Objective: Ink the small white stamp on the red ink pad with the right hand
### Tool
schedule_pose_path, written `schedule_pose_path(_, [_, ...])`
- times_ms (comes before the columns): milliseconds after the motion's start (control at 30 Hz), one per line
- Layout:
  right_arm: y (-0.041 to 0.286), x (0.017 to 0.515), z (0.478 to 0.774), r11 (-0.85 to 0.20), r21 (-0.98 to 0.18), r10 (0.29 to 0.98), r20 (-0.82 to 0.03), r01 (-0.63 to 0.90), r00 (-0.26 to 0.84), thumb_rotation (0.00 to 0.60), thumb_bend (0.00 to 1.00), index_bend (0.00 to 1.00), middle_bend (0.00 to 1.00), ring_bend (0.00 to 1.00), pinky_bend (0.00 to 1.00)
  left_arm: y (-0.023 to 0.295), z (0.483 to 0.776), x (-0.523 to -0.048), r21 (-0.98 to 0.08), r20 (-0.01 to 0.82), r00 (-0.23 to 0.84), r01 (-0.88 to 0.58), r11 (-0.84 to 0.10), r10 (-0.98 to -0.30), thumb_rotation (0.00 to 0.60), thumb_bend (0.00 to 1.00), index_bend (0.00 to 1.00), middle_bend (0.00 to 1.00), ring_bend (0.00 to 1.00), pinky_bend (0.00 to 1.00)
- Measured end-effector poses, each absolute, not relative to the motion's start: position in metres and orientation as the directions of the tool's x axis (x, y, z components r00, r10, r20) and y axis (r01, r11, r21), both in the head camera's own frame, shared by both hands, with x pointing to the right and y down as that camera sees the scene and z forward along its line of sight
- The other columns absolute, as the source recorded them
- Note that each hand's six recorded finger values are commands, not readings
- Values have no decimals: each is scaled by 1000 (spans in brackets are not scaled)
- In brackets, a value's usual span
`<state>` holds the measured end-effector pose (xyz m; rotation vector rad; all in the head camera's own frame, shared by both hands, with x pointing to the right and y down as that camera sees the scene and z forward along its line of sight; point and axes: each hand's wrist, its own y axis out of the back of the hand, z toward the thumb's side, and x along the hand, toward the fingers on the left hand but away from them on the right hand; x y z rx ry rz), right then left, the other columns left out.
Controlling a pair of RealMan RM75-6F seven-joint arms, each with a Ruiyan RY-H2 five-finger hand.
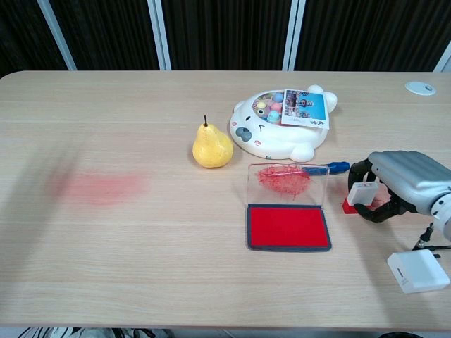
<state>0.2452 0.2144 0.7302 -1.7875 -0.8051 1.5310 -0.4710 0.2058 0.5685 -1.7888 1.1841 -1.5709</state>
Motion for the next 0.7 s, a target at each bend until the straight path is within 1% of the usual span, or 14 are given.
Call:
schedule_pose_path(167, [214,245,730,-607,-794,791,-598,41,129,600,410,463,371,328,313,206,569,-471,-808,544,-32,-289,-513,-839,600,0,0,0,0,0])
schedule_pose_path(500, [214,244,730,-610,-792,788,-601,38,131,600,402,348,344,309,309,206,569,-471,-808,545,-32,-289,-514,-838,600,0,0,0,0,0])
schedule_pose_path(600, [214,244,730,-610,-791,788,-601,39,129,600,394,255,338,305,307,206,569,-471,-808,545,-32,-288,-514,-838,600,0,0,0,0,0])
schedule_pose_path(667, [214,244,729,-609,-792,789,-600,41,130,600,374,176,322,296,301,205,569,-471,-808,544,-32,-288,-514,-838,600,0,0,0,0,0])
schedule_pose_path(700, [213,244,729,-609,-792,790,-600,42,130,600,368,160,317,292,299,205,569,-471,-808,544,-32,-288,-514,-838,600,0,0,0,0,0])
